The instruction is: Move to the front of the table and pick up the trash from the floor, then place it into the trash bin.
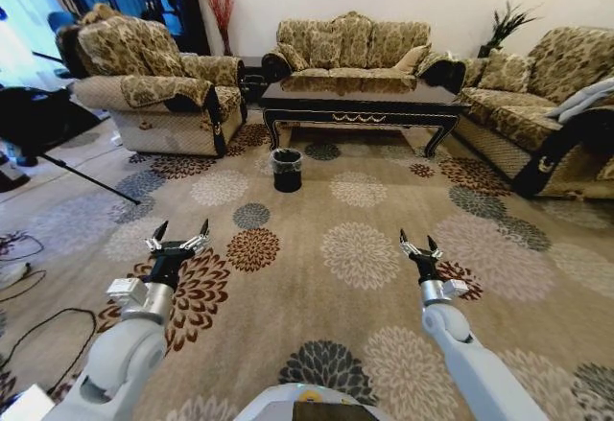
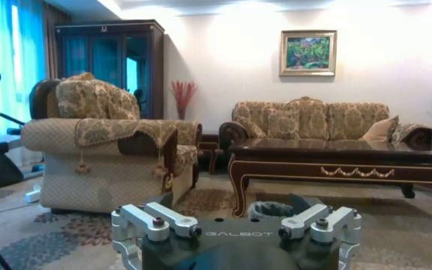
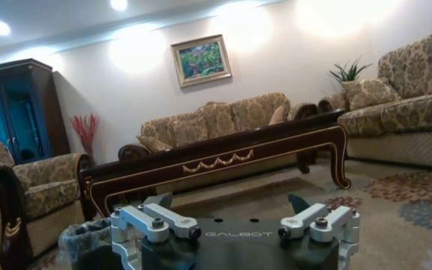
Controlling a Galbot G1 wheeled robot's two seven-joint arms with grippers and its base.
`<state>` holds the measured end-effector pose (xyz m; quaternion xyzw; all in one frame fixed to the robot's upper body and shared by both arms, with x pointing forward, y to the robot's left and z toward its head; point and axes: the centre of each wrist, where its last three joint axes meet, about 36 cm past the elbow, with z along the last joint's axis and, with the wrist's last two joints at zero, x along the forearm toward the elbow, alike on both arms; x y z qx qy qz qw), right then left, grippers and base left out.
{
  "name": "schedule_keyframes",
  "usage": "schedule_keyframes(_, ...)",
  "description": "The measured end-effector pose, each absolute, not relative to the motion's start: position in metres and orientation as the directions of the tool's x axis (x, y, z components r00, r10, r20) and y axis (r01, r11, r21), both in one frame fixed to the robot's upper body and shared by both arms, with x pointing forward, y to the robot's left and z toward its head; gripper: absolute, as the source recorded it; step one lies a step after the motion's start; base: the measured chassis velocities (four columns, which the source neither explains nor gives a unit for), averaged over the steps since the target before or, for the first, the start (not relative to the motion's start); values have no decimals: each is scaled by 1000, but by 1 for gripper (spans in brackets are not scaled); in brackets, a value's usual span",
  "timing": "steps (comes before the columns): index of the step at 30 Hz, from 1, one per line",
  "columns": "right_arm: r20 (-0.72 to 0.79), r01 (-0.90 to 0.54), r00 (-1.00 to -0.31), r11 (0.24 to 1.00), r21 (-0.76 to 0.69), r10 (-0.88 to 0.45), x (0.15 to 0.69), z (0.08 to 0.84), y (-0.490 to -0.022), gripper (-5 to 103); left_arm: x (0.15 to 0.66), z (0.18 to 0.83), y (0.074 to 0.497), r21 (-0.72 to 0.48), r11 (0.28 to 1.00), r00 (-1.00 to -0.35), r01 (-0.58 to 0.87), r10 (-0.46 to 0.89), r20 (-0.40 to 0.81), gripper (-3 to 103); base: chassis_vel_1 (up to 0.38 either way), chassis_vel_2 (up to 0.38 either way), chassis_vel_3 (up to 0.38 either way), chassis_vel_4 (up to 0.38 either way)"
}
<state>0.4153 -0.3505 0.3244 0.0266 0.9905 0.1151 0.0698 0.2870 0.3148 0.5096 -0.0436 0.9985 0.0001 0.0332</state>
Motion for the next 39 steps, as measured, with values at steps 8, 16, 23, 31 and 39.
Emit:
schedule_keyframes(8, -122, 41, -990, 970, 238, 72, 419, 319, -347, 100, 293, 519, 317, -13, 997, -993, -78, -79, -90, 100, 0, 0, 0, 0)
schedule_keyframes(16, -123, 42, -990, 971, 237, 73, 425, 319, -343, 100, 296, 526, 319, -6, 998, -992, -61, -61, -110, 100, 0, 0, 0, 0)
schedule_keyframes(23, -240, 46, -969, 995, 87, 65, 437, 356, -360, 100, 302, 539, 327, 19, 998, -988, -53, -50, -143, 100, 0, 0, 0, 0)
schedule_keyframes(31, -351, 38, -937, 994, -102, -1, 424, 407, -391, 100, 307, 550, 336, 13, 998, -986, -57, -54, -160, 100, 0, 0, 0, 0)
schedule_keyframes(39, -211, 103, -975, 981, -163, 68, 358, 443, -363, 100, 315, 562, 352, 8, 998, -983, -64, -62, -175, 100, 0, 0, 0, 0)
